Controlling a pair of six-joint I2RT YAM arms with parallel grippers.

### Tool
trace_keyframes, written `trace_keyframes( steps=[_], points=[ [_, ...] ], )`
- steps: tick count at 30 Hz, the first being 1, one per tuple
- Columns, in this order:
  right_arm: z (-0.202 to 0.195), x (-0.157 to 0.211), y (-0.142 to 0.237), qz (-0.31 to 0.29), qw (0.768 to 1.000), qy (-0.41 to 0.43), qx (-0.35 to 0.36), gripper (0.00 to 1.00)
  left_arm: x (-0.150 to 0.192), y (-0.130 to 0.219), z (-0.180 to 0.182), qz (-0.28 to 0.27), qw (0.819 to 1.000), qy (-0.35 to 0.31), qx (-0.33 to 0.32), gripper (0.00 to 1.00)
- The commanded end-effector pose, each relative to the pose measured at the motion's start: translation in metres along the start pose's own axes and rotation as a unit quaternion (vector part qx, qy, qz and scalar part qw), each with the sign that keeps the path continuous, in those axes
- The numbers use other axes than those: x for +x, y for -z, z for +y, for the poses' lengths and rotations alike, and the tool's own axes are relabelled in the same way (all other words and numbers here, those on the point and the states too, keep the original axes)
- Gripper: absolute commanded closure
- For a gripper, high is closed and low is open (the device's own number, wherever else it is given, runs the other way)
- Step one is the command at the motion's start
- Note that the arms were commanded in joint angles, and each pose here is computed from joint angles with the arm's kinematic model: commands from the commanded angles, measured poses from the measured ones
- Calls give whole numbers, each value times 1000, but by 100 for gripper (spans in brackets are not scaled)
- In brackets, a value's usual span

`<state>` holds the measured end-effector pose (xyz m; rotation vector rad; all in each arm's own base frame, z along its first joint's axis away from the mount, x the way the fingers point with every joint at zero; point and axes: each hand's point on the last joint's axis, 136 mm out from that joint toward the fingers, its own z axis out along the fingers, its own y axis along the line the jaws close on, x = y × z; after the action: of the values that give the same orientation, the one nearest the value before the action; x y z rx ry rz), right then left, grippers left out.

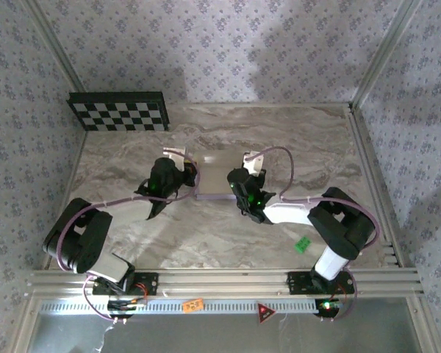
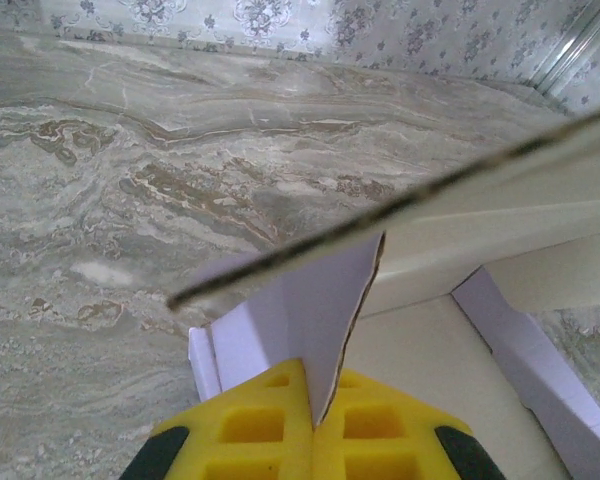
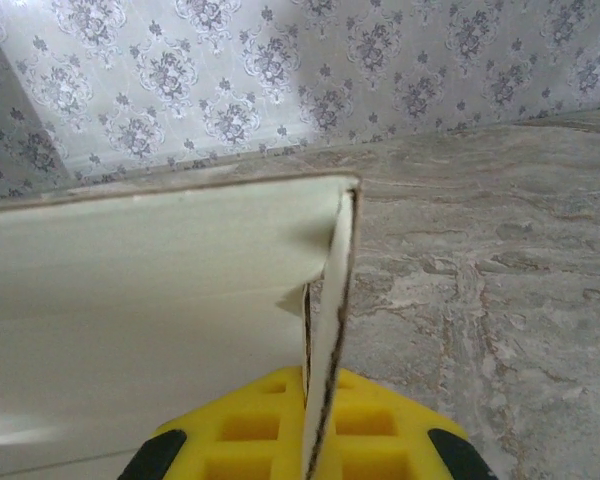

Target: Fold the paper box

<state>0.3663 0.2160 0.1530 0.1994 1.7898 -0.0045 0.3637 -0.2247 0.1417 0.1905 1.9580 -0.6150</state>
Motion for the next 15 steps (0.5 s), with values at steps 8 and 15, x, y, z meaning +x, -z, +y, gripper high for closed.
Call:
trace_keyframes(
  steps=[8, 15],
  points=[
    [3, 38, 19, 5, 999, 20, -33, 100, 29, 18, -28, 8, 999, -10, 45, 96],
    [-6, 52, 27, 5, 999, 31, -35, 100, 44, 29, -20, 18, 999, -12, 33, 93]
  ],
)
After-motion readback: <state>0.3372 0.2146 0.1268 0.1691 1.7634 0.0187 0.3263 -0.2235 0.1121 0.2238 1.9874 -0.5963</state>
